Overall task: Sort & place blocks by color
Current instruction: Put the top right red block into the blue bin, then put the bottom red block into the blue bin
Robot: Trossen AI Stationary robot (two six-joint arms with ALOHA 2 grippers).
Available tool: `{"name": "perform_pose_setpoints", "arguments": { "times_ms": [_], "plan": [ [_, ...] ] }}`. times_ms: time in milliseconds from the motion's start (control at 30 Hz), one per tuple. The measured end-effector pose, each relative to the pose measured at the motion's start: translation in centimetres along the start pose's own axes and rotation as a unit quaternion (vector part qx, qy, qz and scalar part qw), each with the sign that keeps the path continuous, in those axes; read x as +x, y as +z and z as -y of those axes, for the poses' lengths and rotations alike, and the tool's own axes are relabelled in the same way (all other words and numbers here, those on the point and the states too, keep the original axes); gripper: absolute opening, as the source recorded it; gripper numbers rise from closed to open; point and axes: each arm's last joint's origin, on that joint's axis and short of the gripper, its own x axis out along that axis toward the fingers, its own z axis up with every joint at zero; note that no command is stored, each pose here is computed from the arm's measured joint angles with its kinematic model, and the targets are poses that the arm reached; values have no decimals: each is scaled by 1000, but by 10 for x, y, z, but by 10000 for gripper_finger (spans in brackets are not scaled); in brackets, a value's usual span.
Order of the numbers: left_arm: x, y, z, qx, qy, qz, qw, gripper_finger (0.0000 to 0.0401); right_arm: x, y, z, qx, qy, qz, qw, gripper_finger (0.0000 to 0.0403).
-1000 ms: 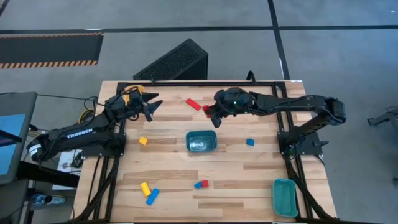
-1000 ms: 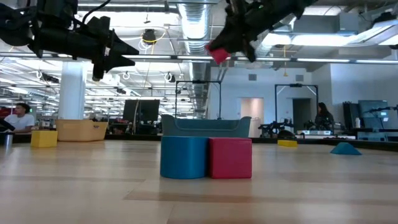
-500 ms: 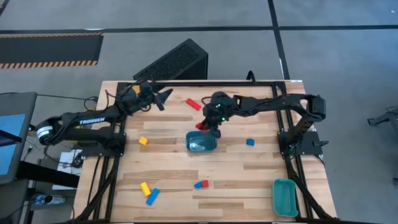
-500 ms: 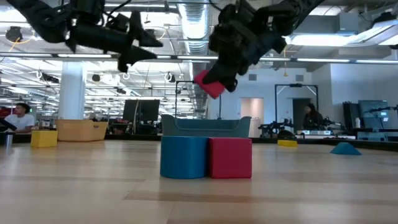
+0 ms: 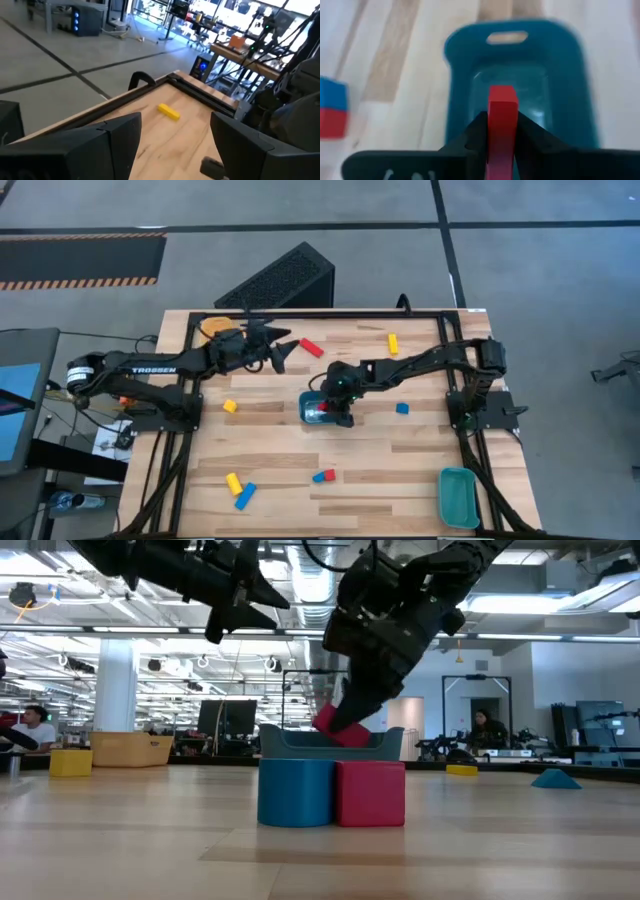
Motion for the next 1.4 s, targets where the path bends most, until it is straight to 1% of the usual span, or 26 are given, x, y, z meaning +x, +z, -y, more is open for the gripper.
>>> {"name": "perform_pose_setpoints", "arguments": {
  "times_ms": [100,300,400,467,567,667,733,800,833,967,1067,1167,1233,1333,1400],
  "plan": [
    [-3,-1,12,-6,5,8,1000,224,0,1,-2,-5,-28,1,1000,104],
    [-10,-5,29,-41,21,19,999,224,-1,0,3,3,-33,-3,999,134],
    [-15,-9,39,-67,18,20,997,224,-2,0,2,9,-33,-1,999,157],
    [-18,-12,46,-89,10,18,996,224,-8,2,1,30,-33,2,999,173],
    [-25,-17,58,-114,1,13,993,224,-23,11,-4,47,-30,27,998,190],
    [-34,-23,70,-136,-13,7,991,224,-40,22,-17,33,-23,62,997,197],
    [-39,-26,78,-140,-25,2,990,224,-50,27,-27,22,-13,78,997,198],
    [-44,-29,84,-132,-38,-6,990,224,-56,30,-39,10,-1,90,996,199],
    [-46,-31,87,-119,-45,-10,992,224,-57,30,-44,6,4,89,996,200],
    [-50,-36,90,-39,-51,-23,998,224,-52,28,-69,1,19,83,996,209],
    [-49,-36,89,-2,-63,-33,997,224,-41,20,-89,-8,17,61,998,224],
    [-49,-38,91,16,-113,-58,992,224,-26,13,-108,3,17,41,999,241],
    [-50,-41,93,25,-143,-81,986,224,-20,13,-124,16,30,38,999,253],
    [-54,-50,94,47,-164,-129,977,224,-8,12,-154,11,46,29,998,268],
    [-57,-57,93,65,-162,-158,972,224,2,4,-172,-5,40,1,999,274]
  ]
}}
